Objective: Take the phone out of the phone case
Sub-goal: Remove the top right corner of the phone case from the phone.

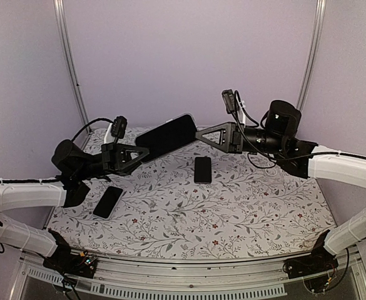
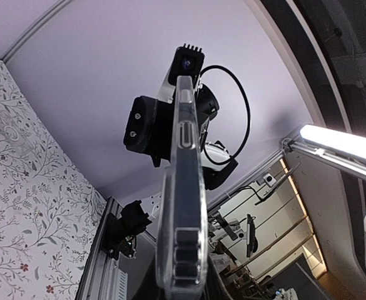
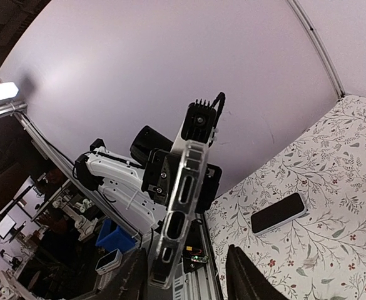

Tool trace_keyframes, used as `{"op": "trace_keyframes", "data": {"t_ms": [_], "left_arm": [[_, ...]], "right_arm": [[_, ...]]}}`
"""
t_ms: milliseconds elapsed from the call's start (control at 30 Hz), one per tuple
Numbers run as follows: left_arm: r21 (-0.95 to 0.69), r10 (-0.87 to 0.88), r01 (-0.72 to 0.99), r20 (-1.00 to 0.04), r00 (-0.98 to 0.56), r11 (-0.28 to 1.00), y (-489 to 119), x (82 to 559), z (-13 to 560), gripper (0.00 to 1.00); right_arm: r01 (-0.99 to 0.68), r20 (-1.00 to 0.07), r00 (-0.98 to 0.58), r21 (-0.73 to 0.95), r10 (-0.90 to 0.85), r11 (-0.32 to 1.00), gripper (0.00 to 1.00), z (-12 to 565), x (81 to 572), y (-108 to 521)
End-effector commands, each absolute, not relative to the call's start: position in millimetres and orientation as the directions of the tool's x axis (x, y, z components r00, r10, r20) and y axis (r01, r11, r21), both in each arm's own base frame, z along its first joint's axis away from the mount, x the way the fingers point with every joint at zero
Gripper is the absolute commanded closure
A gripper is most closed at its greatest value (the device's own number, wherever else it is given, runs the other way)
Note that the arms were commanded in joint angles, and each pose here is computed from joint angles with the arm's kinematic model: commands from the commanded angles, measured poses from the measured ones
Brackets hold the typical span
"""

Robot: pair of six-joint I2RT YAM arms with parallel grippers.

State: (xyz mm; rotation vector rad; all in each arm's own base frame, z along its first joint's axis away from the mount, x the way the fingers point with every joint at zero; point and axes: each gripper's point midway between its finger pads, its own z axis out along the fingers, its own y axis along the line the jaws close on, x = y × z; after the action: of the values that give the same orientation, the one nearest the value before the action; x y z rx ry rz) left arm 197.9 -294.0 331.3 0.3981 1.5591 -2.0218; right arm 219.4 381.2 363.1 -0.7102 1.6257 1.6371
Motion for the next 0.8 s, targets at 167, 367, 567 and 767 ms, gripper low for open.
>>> {"op": "trace_keyframes", "data": {"t_ms": [167,367,567,767], "left_arm": [[-0.745,-0.279,0.630,-0.571,-0.772,-0.218,-288,195,349,1.00],[-0.740,-0.300,0.584,-0.504,-0.810,-0.333,-289,188,363,1.00],[-0.680,-0.321,0.559,-0.459,-0.829,-0.474,-295,170,391,1.00],[-0.647,-0.325,0.564,-0.462,-0.825,-0.513,-297,164,402,1.00]], "right_arm": [[-0.809,-0.804,-0.587,0.586,0.092,-0.041,0.81,375,210,388],[-0.825,-0.823,-0.561,0.547,0.090,-0.144,0.90,386,195,388],[-0.838,-0.838,-0.535,0.510,0.108,-0.195,0.91,396,192,390],[-0.838,-0.834,-0.538,0.514,0.123,-0.180,0.91,396,197,390]]}}
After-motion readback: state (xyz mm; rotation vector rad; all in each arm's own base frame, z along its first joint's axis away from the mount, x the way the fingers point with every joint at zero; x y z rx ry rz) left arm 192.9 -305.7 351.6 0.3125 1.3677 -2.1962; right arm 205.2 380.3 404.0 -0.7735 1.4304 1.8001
